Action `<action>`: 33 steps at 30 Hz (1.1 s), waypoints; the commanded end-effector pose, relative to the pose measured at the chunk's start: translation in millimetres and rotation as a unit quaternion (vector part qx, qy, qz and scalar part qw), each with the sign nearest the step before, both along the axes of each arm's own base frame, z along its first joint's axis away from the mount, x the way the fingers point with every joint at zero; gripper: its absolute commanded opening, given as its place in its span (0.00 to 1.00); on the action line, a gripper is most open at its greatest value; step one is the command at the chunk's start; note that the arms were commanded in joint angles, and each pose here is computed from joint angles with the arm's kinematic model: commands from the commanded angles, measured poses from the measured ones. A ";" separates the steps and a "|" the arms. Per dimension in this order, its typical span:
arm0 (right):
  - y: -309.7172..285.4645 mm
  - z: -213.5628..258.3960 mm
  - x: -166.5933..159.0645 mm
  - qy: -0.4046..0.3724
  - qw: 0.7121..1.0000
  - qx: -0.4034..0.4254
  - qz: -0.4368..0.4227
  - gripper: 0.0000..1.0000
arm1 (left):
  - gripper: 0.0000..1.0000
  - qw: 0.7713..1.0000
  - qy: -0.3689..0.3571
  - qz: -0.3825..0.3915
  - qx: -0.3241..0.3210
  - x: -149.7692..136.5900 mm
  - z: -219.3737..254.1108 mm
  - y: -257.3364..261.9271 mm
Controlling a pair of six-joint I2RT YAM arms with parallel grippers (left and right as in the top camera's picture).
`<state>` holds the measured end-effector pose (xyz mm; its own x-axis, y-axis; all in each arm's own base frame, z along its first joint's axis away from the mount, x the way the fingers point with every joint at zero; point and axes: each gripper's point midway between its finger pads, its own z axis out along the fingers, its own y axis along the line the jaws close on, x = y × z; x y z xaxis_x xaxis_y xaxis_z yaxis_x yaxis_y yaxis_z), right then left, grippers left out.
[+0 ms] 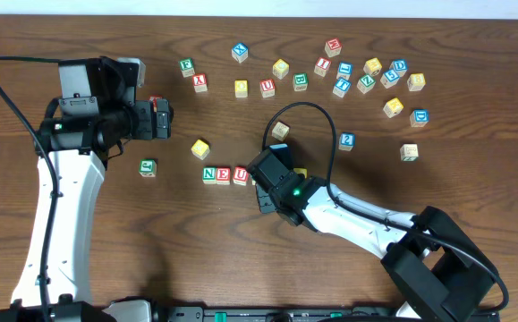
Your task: Spell out NEURIPS
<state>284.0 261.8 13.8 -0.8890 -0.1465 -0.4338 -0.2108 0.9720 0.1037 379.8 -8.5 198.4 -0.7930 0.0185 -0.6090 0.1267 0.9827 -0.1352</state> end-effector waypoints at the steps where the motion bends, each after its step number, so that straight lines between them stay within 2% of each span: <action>1: 2.8 3.9 7.3 -0.012 1.000 -0.002 0.003 0.28 | 0.97 1.000 -0.008 0.000 -0.006 1.8 7.6 -1.2; 9: 4.7 3.3 5.0 -0.006 1.000 0.003 0.006 0.29 | 0.98 1.000 -0.008 0.000 -0.006 1.7 7.5 -1.2; 16: 9.3 -1.2 -8.1 0.029 0.999 0.018 0.016 0.30 | 0.98 1.000 -0.008 0.000 -0.006 1.8 7.6 -1.2; 33: 7.3 3.1 3.4 -0.001 1.000 0.010 0.009 0.29 | 0.98 1.000 -0.008 0.000 -0.006 1.8 7.6 -1.2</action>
<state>278.1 269.0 13.0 -0.8993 -0.1548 -0.4090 -0.2314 0.9620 0.1448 379.8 -8.5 198.4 -0.7930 0.0185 -0.6090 0.1267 0.9827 -0.1352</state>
